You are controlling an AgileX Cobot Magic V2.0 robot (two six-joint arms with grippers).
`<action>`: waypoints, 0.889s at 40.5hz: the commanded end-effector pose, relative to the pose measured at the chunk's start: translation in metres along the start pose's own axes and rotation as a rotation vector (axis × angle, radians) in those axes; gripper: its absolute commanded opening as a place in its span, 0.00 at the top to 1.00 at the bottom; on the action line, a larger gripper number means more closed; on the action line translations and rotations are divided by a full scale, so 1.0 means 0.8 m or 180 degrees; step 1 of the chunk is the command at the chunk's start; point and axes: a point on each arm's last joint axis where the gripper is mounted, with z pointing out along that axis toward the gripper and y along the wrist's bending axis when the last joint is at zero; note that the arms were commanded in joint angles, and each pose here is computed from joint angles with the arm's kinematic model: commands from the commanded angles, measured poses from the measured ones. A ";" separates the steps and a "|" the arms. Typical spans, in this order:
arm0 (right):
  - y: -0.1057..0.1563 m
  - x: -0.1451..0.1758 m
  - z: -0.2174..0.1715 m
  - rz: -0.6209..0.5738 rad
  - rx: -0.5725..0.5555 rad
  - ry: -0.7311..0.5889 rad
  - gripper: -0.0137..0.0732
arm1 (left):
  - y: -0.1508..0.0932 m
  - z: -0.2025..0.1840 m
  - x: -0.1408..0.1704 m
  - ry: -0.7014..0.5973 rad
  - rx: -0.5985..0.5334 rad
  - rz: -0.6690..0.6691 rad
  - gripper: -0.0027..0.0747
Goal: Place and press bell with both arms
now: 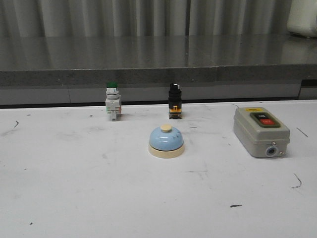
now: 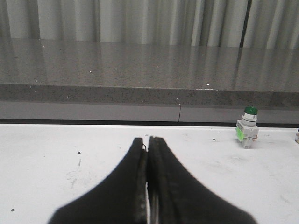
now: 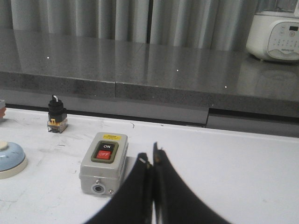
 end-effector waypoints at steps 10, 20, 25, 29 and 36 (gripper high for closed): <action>0.000 -0.016 -0.003 -0.0049 0.0006 -0.0423 0.92 | -0.001 -0.001 -0.001 -0.0251 0.0036 -0.0035 0.99; -0.001 -0.016 -0.003 0.0277 0.0015 -0.0426 0.92 | -0.001 -0.001 -0.001 -0.0251 0.0036 -0.0035 0.99; -0.001 -0.015 -0.003 0.0175 0.0027 -0.0388 0.92 | -0.001 -0.001 -0.001 -0.0251 0.0036 -0.0035 0.99; -0.003 -0.012 -0.003 0.0166 0.0126 -0.0321 0.92 | -0.001 -0.001 -0.001 -0.0251 0.0036 -0.0035 0.99; -0.005 -0.013 -0.003 0.0152 0.0234 -0.0343 0.92 | -0.001 -0.001 -0.001 -0.0251 0.0036 -0.0035 0.99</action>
